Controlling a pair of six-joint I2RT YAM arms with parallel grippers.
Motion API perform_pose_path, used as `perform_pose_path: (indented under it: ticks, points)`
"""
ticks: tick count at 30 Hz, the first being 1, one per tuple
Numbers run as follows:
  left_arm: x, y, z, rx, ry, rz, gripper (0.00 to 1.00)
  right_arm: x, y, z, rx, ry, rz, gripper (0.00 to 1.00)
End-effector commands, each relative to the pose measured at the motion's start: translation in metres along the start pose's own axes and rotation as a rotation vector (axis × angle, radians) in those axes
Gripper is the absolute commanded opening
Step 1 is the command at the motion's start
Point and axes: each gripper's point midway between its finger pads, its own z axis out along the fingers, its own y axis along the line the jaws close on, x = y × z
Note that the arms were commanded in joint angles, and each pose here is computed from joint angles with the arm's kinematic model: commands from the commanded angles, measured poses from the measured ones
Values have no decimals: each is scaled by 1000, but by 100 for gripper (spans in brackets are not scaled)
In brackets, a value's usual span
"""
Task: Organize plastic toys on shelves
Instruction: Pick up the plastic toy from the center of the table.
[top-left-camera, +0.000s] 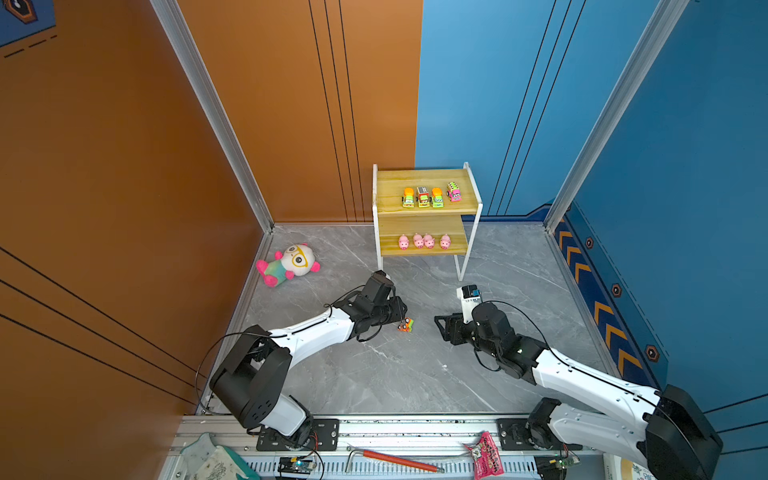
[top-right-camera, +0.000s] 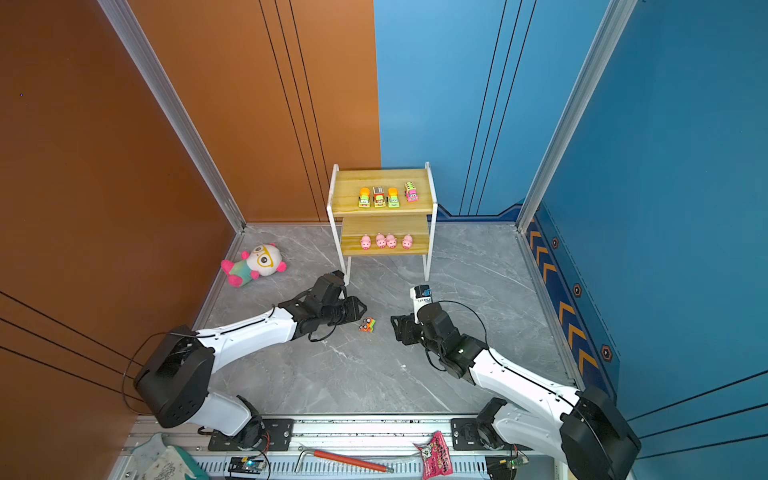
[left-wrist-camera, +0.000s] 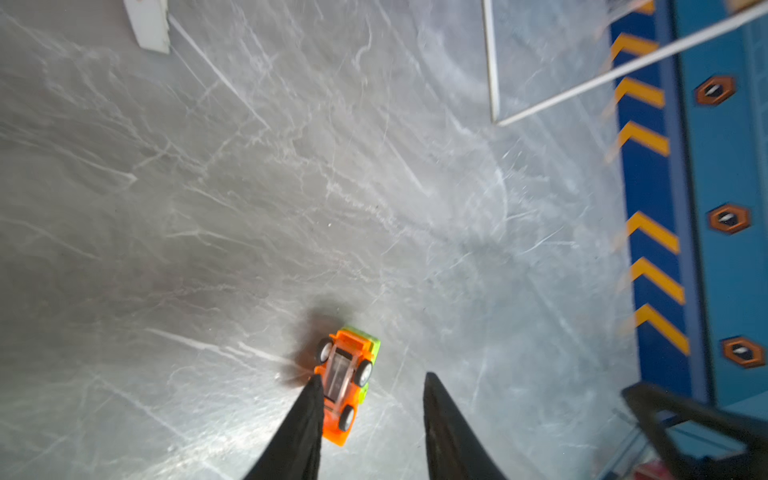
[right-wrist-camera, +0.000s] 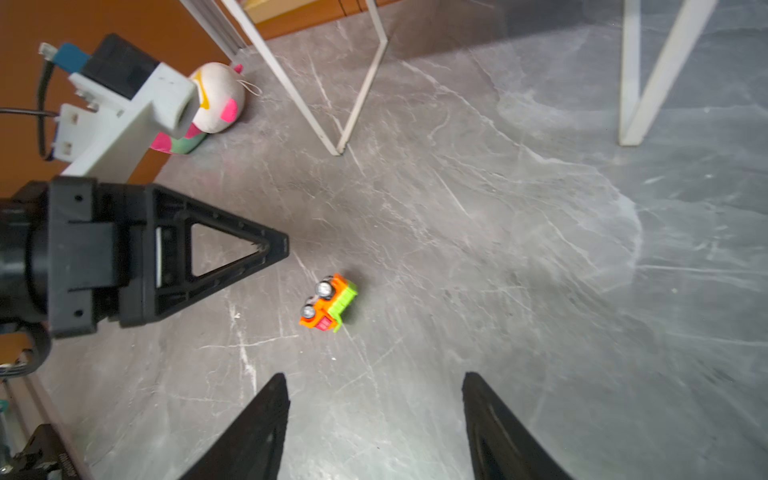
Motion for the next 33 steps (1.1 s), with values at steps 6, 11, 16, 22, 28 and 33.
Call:
perform_pose_path:
  ticks: [6,11,16,22,28,33]
  points:
    - [-18,7,-25,11,-105,-89,41,-5,29,16,-37,-77,36,67]
    - [-7,31,-25,-106,-72,33,43,24,15,34,37,35,131,65]
    - [12,41,-24,-255,11,294,51,30,8,34,66,49,235,65]
    - [33,24,-7,-296,119,550,52,13,-29,9,162,0,261,65]
    - [37,8,15,-297,203,667,56,12,-50,-9,187,-14,277,66]
    - [38,3,27,-312,266,741,64,14,-54,-16,188,-14,265,66]
